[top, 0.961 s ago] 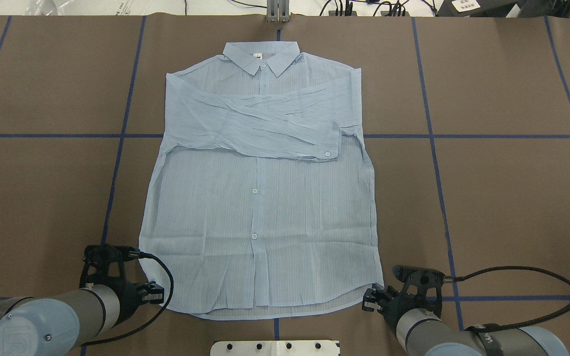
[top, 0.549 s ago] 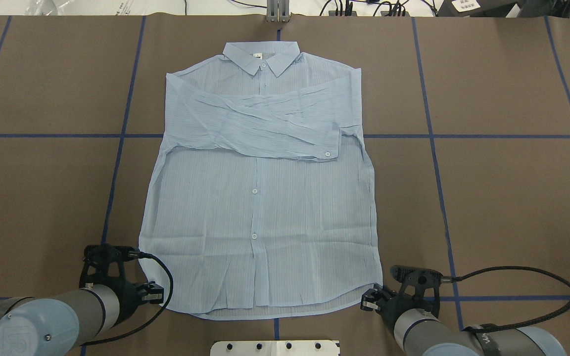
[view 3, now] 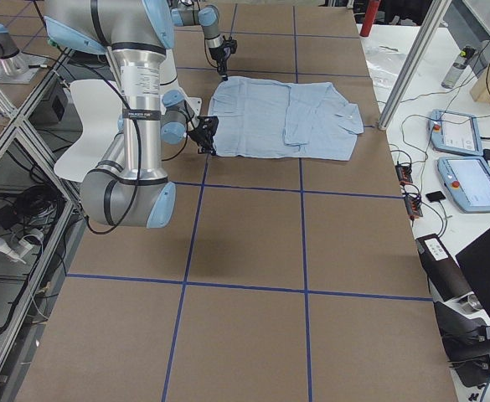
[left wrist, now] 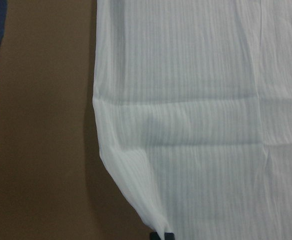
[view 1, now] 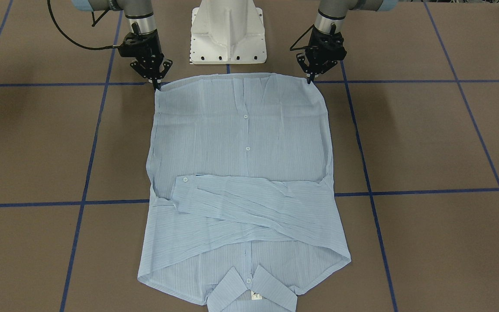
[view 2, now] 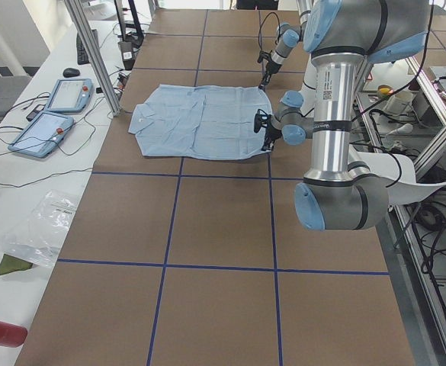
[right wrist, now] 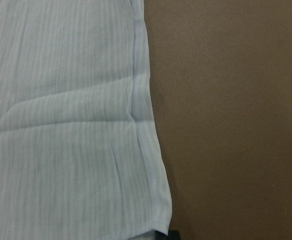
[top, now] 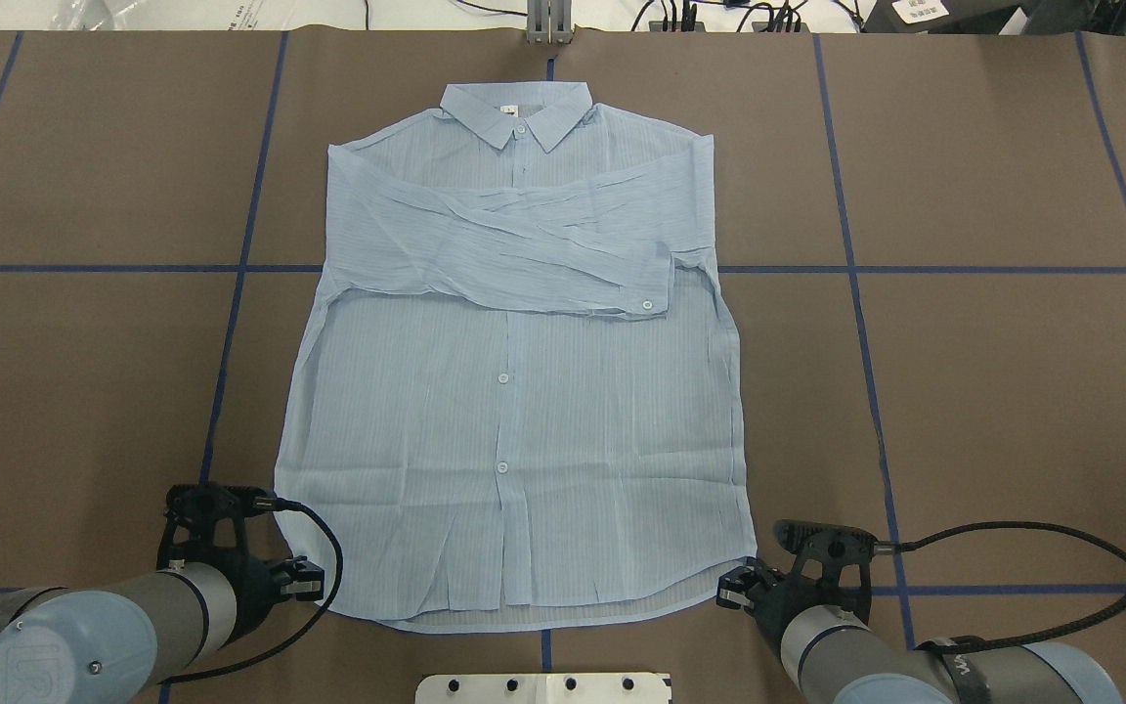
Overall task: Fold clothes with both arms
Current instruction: 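Lift the hem with both grippers and carry it toward the collar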
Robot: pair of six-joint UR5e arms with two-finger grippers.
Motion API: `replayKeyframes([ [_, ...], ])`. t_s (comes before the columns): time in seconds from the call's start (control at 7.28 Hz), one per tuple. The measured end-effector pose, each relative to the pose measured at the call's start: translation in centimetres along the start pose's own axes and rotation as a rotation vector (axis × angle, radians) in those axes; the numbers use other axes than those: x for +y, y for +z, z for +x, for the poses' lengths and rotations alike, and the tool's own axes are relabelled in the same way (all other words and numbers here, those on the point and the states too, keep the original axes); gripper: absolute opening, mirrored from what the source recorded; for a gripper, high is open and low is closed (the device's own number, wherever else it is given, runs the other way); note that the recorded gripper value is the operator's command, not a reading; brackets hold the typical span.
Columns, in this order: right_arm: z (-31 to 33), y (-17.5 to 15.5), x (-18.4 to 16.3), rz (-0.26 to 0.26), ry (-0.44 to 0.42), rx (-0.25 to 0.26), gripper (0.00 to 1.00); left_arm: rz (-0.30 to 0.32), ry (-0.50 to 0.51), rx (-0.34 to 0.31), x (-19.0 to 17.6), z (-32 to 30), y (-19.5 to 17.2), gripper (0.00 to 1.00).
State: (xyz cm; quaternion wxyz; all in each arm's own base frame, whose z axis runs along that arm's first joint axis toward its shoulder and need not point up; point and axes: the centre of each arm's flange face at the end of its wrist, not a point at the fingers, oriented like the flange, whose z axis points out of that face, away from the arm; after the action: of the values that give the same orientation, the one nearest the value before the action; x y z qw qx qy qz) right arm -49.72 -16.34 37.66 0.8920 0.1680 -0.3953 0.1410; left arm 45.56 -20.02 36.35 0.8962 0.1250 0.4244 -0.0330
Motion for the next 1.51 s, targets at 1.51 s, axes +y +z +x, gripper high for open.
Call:
replayKeyframes([
  [1.51, -4.0, -21.8, -9.2, -0.124, 0.096, 0.027, 0.0, -0.077, 0.046, 0.138, -8.9, 5.9, -19.4, 0.0],
])
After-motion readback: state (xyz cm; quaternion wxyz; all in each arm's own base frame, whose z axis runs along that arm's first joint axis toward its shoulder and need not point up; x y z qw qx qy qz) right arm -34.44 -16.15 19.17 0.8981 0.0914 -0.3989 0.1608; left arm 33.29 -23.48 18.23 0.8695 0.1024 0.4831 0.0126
